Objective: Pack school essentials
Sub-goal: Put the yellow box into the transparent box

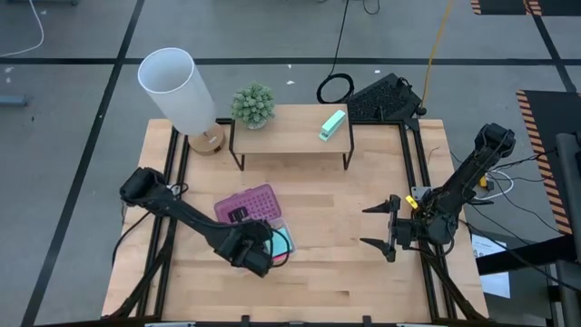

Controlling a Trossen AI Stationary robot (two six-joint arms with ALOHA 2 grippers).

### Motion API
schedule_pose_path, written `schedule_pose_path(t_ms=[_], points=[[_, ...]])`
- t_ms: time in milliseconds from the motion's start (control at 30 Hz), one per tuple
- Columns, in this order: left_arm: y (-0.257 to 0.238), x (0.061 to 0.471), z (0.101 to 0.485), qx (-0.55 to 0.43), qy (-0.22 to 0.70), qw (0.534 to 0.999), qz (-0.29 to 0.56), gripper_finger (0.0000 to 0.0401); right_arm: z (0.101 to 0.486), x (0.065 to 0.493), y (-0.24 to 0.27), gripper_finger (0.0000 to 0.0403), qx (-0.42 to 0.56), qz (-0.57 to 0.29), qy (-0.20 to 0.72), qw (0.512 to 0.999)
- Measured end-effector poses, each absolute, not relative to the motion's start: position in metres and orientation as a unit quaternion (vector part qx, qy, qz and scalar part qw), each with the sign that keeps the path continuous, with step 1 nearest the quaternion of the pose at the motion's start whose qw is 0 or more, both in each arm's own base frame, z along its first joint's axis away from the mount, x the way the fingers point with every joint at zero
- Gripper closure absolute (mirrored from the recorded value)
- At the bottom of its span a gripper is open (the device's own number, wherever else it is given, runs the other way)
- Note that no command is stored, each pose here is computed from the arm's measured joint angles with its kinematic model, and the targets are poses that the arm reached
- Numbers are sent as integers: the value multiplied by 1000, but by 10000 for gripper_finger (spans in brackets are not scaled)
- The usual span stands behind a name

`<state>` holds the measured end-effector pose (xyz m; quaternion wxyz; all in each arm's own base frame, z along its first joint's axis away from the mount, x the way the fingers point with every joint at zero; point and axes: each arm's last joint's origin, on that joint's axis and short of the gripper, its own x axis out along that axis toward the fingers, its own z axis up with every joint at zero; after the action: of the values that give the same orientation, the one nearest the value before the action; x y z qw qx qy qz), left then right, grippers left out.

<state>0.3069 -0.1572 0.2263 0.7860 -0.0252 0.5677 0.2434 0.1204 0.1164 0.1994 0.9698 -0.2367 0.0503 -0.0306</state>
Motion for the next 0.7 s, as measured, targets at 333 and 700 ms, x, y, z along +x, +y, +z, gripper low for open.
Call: schedule_pose_path(t_ms=[333,700], points=[[-157,307,226,-4,572,788,229,265,199,120,116,16,-237,-31,51,970],[-158,309,227,-7,562,795,229,203,199,120,116,16,-238,-31,51,969]])
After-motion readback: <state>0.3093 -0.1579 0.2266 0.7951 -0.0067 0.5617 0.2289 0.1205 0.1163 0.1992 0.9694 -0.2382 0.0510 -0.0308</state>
